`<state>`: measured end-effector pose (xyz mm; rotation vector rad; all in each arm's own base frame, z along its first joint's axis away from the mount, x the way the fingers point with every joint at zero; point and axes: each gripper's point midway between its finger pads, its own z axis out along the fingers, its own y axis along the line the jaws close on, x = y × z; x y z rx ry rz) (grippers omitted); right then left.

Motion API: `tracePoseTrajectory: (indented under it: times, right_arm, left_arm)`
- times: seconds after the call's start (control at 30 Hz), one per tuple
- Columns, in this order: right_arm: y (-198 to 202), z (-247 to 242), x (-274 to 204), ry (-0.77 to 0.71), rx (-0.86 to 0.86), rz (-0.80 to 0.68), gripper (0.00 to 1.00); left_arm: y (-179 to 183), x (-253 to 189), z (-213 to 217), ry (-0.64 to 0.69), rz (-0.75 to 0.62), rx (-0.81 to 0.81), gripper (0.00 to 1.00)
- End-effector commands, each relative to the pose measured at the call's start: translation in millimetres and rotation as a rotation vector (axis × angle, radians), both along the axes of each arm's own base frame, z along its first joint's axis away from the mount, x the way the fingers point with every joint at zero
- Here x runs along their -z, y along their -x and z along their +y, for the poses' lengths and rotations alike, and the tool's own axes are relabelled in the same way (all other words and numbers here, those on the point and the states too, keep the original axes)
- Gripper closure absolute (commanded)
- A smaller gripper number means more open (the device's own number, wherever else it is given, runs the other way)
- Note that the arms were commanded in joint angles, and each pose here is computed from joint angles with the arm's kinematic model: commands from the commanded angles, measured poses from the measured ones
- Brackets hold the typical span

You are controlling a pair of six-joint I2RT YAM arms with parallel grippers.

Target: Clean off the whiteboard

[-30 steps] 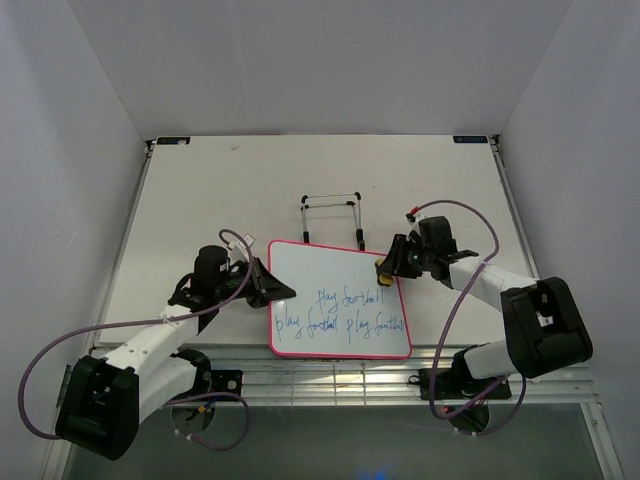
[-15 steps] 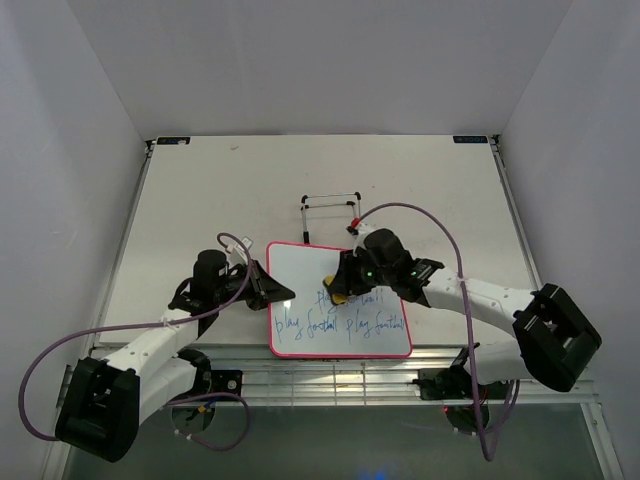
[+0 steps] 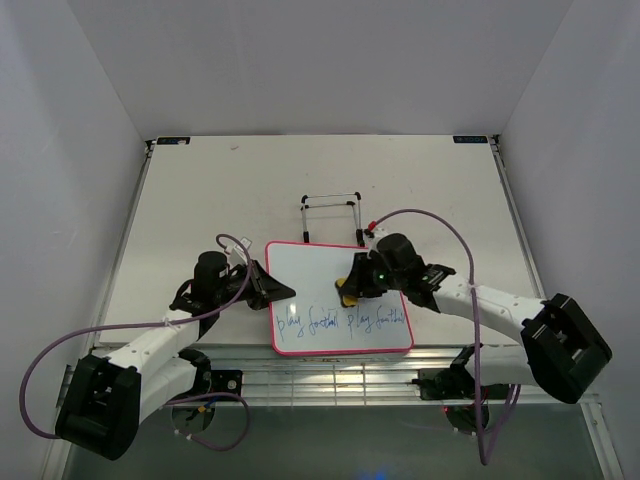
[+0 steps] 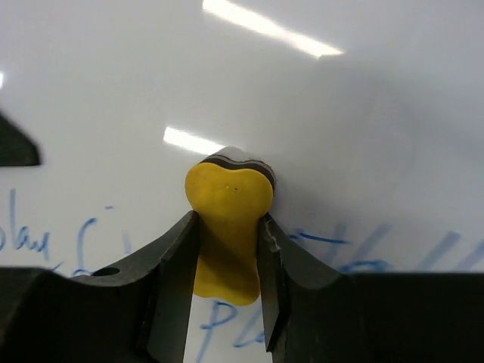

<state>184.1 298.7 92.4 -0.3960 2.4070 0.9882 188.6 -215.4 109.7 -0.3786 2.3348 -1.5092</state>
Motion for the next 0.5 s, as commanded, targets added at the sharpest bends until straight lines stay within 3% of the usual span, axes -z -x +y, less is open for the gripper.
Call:
tracePoseTrajectory:
  times: [0.0,0.23,0.47]
  right_arm:
    - [13,-92,74,0.237,0.156,0.188,0.66]
    - [5,-156,97,0.213,0.318,0.288,0.65]
    - [-5,-119,66,0.135,0.186,0.207,0.66]
  left_arm:
    - [-21,19,16,-0.107,-0.047,-0.125,1.00]
    - [-22,24,19,-0.115,-0.037,-0.151,1.00]
    - [-20,24,15,-0.117,-0.040,-0.110,1.00]
